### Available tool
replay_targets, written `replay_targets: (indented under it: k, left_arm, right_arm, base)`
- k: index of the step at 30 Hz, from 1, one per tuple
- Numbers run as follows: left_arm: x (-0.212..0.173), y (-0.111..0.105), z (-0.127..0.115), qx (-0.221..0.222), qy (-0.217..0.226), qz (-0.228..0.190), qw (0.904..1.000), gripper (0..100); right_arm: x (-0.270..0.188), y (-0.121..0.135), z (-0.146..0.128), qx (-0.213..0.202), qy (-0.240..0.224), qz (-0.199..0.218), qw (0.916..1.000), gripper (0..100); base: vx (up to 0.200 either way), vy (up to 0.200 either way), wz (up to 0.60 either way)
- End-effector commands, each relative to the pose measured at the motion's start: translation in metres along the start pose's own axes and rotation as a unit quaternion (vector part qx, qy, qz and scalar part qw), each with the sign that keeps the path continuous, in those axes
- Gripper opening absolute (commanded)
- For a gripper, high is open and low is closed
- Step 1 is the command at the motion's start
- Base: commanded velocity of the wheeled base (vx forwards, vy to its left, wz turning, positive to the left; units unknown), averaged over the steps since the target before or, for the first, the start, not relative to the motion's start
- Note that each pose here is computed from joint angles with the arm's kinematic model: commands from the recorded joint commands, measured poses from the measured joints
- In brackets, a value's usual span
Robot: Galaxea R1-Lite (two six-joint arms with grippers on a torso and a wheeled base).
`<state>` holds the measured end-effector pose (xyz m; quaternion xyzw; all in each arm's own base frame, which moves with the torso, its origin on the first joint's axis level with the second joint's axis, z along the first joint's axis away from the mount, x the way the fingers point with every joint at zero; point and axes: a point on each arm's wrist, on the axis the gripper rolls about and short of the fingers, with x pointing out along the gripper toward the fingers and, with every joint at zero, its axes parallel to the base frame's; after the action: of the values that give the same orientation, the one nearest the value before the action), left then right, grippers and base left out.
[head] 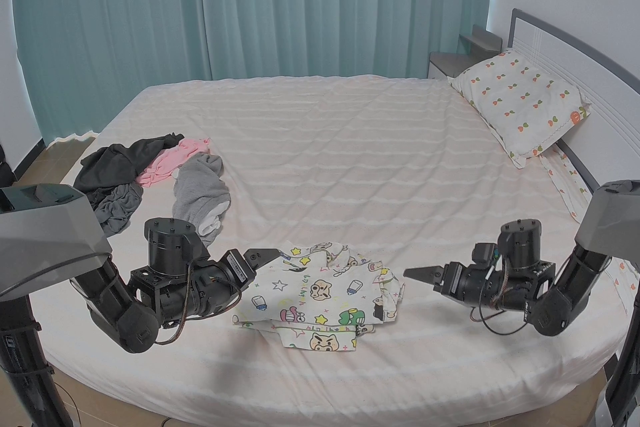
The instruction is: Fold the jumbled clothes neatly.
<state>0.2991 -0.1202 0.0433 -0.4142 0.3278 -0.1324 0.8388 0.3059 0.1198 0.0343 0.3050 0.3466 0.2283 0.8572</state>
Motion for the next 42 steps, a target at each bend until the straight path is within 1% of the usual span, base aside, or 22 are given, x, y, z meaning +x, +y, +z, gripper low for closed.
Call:
replay_targets:
  k: [1, 5, 8, 15, 19, 21, 25, 28, 36, 42]
  left_arm:
    - [0.005, 0.009, 0.002, -0.020, -0.007, 0.006, 0.9998, 100]
    - [0.010, 0.017, 0.005, -0.023, -0.015, 0.006, 0.9996, 100]
    - [0.012, 0.017, 0.004, -0.019, -0.020, -0.004, 0.9996, 100]
    - [0.009, 0.020, 0.000, -0.021, -0.017, -0.004, 0.9996, 100]
    - [0.009, 0.022, -0.001, -0.021, -0.016, -0.002, 0.9996, 100]
    - [0.009, 0.022, -0.001, -0.021, -0.017, -0.001, 0.9996, 100]
    - [0.010, 0.022, 0.000, -0.022, -0.017, -0.001, 0.9996, 100]
    - [0.011, 0.022, 0.000, -0.022, -0.018, 0.000, 0.9996, 100]
    - [0.012, 0.025, -0.002, -0.021, -0.016, 0.005, 0.9996, 100]
    - [0.013, 0.026, -0.003, -0.020, -0.015, 0.007, 0.9997, 100]
  right_arm:
    - [0.028, 0.020, 0.021, -0.009, -0.004, 0.021, 0.9997, 100]
    - [0.046, 0.007, 0.019, -0.005, 0.002, 0.011, 0.9999, 100]
    - [0.055, -0.004, 0.019, -0.002, 0.006, 0.001, 1.0000, 100]
    - [0.056, -0.022, 0.022, 0.006, 0.004, -0.019, 0.9998, 100]
    - [0.058, -0.030, 0.021, 0.014, 0.013, -0.032, 0.9993, 100]
    - [0.059, -0.031, 0.022, 0.013, 0.012, -0.033, 0.9993, 100]
    - [0.062, -0.035, 0.017, 0.015, 0.022, -0.039, 0.9989, 100]
    - [0.066, -0.036, 0.018, 0.010, 0.024, -0.040, 0.9989, 100]
    - [0.066, -0.042, 0.015, 0.013, 0.050, -0.061, 0.9968, 100]
    - [0.066, -0.042, 0.010, 0.014, 0.061, -0.065, 0.9959, 100]
  base:
    - [0.000, 0.000, 0.00]
    - [0.000, 0.000, 0.00]
    - [0.000, 0.000, 0.00]
    - [0.000, 0.000, 0.00]
    - [0.050, 0.000, 0.00]
    - [0.200, 0.000, 0.00]
    - [0.000, 0.000, 0.00]
    - [0.000, 0.000, 0.00]
    - [0.000, 0.000, 0.00]
    - [0.000, 0.000, 0.00]
